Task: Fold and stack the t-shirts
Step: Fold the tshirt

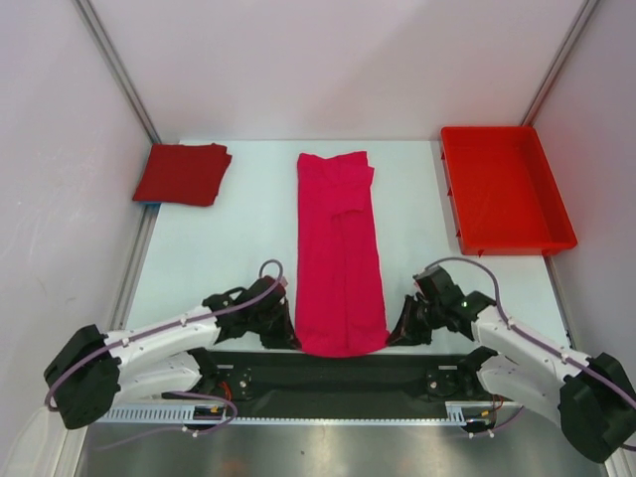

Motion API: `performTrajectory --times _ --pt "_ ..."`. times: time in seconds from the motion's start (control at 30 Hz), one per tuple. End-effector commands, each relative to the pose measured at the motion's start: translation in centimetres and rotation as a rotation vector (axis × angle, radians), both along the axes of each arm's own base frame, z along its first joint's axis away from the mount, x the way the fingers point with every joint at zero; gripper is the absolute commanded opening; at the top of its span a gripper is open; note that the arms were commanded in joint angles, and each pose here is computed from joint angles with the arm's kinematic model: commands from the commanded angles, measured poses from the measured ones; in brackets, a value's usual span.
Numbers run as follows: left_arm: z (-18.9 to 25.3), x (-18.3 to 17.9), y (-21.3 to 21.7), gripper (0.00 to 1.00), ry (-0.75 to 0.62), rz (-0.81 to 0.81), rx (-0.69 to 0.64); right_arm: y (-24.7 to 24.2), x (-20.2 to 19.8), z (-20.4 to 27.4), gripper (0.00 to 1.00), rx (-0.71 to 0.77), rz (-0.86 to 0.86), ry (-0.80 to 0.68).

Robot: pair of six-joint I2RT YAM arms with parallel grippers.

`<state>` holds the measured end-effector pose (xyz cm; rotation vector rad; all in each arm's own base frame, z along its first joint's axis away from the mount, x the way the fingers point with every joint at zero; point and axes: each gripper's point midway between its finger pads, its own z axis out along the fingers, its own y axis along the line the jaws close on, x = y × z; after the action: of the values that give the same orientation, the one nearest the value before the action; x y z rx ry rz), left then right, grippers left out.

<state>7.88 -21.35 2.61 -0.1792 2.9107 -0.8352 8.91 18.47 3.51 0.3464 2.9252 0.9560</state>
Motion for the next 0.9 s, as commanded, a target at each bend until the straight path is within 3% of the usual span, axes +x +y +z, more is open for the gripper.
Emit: performTrajectory --times 0.0,0.27,0.43,0.47,0.67,0.87 --pt "4.1 4.0 -1.0 0.00 -0.152 -0.059 0.053 1.7 4.5 4.9 0.00 0.019 0.014 -0.124" --pt "9.5 13.8 -2.2 0.01 -0.222 -0.047 0.063 2.7 15.5 9.2 0.00 0.017 0.038 -0.209" --pt "8.6 20.8 -1.9 0.00 -0.191 -0.019 0.122 3.3 22.2 9.8 0.00 0.030 0.052 -0.210" --pt "9.7 22.9 -2.6 0.00 -0.236 -0.030 0.121 3.6 24.3 9.6 0.00 0.023 0.051 -0.207" --pt "7.7 28.8 -2.8 0.00 -0.178 -0.010 0.144 3.7 29.9 7.4 0.00 0.019 0.055 -0.177" --pt "6.2 31.8 -1.9 0.00 -0.165 0.048 0.137 3.0 32.6 6.2 0.00 0.029 0.051 -0.184"
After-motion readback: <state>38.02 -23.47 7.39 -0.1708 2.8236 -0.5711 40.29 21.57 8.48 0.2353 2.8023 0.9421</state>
